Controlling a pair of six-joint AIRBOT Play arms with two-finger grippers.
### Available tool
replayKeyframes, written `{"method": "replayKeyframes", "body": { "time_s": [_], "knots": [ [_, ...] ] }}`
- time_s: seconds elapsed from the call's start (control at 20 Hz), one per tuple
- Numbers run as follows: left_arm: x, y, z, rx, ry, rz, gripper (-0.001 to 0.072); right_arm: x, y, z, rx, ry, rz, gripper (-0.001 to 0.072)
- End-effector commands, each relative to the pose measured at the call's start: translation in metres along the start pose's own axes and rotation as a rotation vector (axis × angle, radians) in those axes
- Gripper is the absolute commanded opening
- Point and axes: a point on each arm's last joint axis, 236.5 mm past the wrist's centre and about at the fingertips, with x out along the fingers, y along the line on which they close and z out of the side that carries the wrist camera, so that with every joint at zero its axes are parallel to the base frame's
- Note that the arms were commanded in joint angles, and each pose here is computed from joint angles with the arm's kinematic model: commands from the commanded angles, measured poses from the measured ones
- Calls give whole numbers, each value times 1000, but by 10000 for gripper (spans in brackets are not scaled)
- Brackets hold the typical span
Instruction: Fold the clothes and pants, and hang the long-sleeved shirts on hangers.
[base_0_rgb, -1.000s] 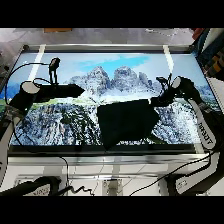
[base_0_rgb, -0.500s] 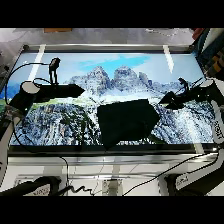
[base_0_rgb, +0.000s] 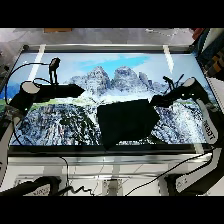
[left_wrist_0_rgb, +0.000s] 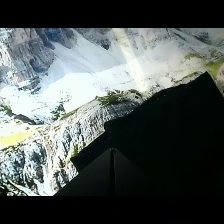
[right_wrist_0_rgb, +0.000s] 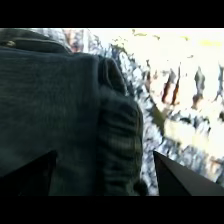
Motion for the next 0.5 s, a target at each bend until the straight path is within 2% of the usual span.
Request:
{"method": "replayKeyframes", "body": {
  "time_s": [0.0,0.15,0.3,0.45],
  "knots": [
    [0,0,0,1,0,0,15,10,-22,11,-58,-12,-204,692],
    [0,0,0,1,0,1,15,7,-32,13,56,-39,-226,689],
    [0,0,0,1,0,0,15,15,-36,-5,105,36,-199,689],
    [0,0,0,1,-1,0,15,30,-23,-28,178,141,-90,689]
  ]
}}
